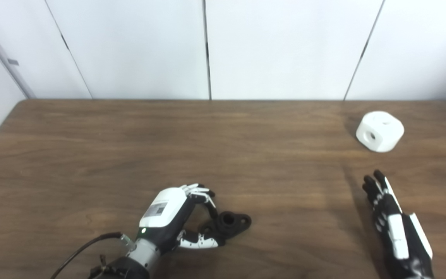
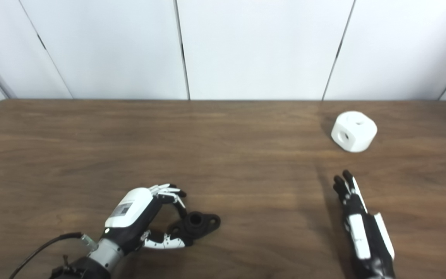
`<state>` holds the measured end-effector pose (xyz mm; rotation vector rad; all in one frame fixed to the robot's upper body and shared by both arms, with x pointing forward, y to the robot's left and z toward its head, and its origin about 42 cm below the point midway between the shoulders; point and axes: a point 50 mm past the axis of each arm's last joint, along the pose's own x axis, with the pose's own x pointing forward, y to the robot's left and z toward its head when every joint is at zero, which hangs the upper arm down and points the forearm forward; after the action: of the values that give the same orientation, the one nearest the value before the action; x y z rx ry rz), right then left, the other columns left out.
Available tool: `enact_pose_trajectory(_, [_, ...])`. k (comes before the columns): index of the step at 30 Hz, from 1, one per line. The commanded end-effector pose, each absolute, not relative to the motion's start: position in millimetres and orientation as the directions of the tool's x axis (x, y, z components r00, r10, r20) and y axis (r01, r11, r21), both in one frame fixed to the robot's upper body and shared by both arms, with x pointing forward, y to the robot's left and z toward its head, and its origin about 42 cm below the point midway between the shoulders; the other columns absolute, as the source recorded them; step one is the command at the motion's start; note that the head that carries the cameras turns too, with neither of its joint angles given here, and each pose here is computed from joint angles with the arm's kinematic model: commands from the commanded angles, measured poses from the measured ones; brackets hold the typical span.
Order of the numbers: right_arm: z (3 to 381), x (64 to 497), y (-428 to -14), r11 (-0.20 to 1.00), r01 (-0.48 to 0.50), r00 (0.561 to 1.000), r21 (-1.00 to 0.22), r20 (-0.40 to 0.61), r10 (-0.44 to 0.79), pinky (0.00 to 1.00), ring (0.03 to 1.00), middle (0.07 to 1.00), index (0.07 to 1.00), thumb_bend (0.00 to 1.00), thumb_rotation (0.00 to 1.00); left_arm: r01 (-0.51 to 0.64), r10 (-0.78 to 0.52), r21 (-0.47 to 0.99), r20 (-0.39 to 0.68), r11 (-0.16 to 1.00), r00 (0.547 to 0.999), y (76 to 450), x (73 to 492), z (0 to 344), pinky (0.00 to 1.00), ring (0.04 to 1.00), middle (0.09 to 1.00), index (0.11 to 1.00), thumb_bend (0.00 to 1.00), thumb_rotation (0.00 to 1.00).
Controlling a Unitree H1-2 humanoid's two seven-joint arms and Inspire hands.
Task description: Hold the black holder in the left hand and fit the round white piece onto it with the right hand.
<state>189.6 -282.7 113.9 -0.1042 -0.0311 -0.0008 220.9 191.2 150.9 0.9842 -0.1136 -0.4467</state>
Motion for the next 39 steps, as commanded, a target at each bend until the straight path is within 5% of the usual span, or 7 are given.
enact_pose_trajectory(1, [113.6, 186.7, -274.1, 0.994, -0.033, 0.999, -0.101, -0.007, 0.032, 1.0, 0.979, 0.959, 0.995, 0.62, 1.0, 0.389, -0.471, 0.81, -0.161, 0.439, 0.867, 185.5, 210.8, 145.1, 0.92, 0.899, 0.805, 0.488, 0.52, 0.05])
enact_pose_trajectory(20, [124.5, 182.6, -271.9, 0.996, -0.005, 1.0, -0.089, -0.015, 0.004, 1.0, 0.97, 0.948, 0.976, 0.64, 1.0, 0.459, -0.487, 0.813, -0.257, 0.358, 0.835, 189.5, 201.3, 119.2, 0.91, 0.894, 0.807, 0.488, 0.52, 0.05])
enact_pose_trajectory(25, [141.4, 186.9, -281.1, 0.987, 0.002, 0.999, -0.164, 0.041, 0.005, 1.0, 0.961, 0.94, 0.96, 0.57, 1.0, 0.462, -0.484, 0.815, -0.266, 0.348, 0.834, 191.9, 202.1, 117.8, 0.91, 0.895, 0.815, 0.488, 0.52, 0.05])
enact_pose_trajectory(29, [161.4, 196.5, -289.1, 0.965, 0.057, 0.993, -0.257, 0.114, -0.028, 1.0, 0.939, 0.912, 0.928, 0.55, 0.83, 0.471, -0.48, 0.818, -0.284, 0.331, 0.83, 195.0, 204.8, 118.8, 0.92, 0.903, 0.824, 0.489, 0.52, 0.05])
enact_pose_trajectory(33, [182.7, 206.6, -299.3, 0.909, 0.154, 0.979, -0.387, 0.183, -0.088, 0.86, 0.89, 0.894, 0.919, 0.57, 0.7, 0.468, -0.484, 0.821, -0.28, 0.328, 0.829, 196.2, 204.6, 119.5, 0.92, 0.899, 0.822, 0.489, 0.52, 0.05])
enact_pose_trajectory(39, [208.1, 224.5, -312.8, 0.8, 0.284, 0.953, -0.528, 0.246, -0.176, 0.86, 0.905, 0.917, 0.914, 0.66, 0.6, 0.468, -0.494, 0.826, -0.279, 0.314, 0.824, 199.9, 203.4, 117.6, 0.9, 0.889, 0.815, 0.489, 0.52, 0.05])
